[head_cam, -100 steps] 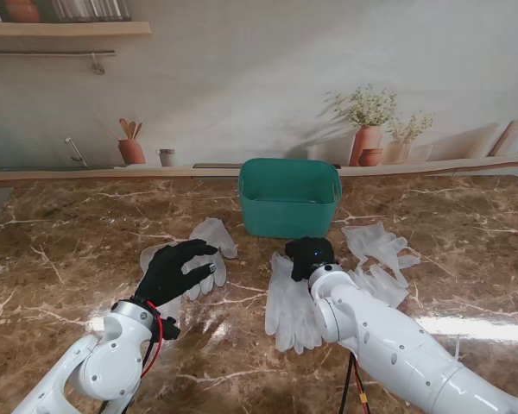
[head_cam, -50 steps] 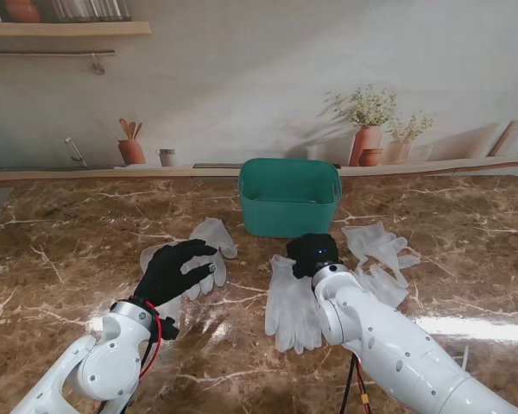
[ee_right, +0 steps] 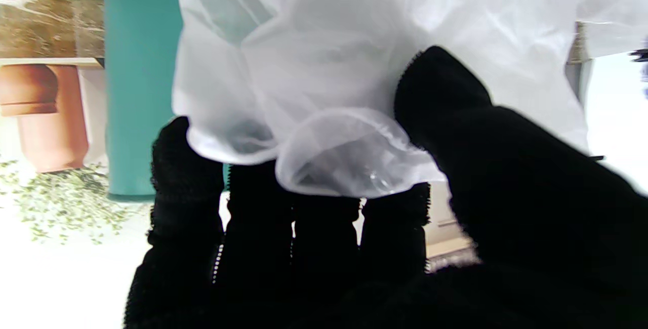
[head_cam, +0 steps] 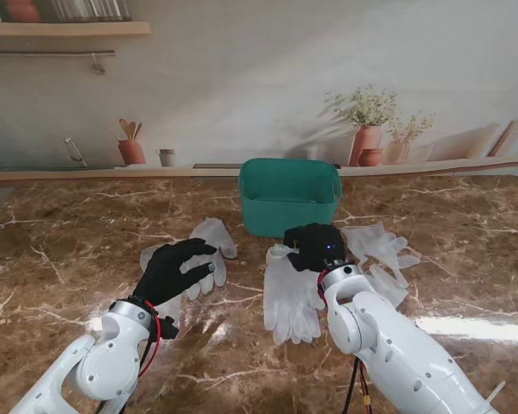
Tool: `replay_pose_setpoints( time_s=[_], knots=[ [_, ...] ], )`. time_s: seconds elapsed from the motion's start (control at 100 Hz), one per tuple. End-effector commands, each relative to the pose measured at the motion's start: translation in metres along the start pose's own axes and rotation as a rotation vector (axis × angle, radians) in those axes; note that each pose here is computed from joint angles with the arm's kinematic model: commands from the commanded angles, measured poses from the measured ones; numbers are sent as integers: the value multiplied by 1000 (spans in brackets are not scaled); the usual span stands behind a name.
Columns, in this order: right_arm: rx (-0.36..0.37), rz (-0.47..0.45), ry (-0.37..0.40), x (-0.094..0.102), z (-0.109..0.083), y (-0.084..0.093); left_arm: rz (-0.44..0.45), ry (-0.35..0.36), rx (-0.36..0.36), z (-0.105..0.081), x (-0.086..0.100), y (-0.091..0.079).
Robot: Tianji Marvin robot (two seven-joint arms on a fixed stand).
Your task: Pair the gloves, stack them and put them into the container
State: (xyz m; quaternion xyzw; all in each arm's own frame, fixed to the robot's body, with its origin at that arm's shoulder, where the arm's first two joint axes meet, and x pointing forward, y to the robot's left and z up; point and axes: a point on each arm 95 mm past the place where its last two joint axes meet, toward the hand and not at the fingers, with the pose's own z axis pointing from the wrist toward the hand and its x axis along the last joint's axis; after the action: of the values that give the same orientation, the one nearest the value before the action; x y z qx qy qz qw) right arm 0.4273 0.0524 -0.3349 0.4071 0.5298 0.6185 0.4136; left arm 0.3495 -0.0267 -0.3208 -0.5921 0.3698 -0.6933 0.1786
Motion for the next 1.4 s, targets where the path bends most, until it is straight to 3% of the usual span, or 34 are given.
replay_pose_setpoints(
  time_s=[0.0,0.3,0.47,0.61,0.72,0.86,1.07,1.23,1.39],
  knots=[
    [50,-3,30,0,-22,-15,2,0,-5,-2,-1,2],
    [126,-15,151,9,-77,-38,3,0,-9,-3,-2,4],
    [173,-37,192,16,-88,-51,0,11,-14,-2,2,5],
    [255,-43,194,15,-91,-61,2,16,-16,-1,4,5],
    [322,-26,220,14,-93,-58,4,15,-16,0,4,6],
    [400,-36,258,12,-98,-37,2,11,-17,-1,5,6],
    [291,-26,293,16,-96,1,4,14,-13,-1,4,4],
    [156,-70,415,20,-75,19,6,15,-3,-3,5,2],
    [179,-132,558,29,-55,17,13,15,8,-6,5,-1]
  ],
)
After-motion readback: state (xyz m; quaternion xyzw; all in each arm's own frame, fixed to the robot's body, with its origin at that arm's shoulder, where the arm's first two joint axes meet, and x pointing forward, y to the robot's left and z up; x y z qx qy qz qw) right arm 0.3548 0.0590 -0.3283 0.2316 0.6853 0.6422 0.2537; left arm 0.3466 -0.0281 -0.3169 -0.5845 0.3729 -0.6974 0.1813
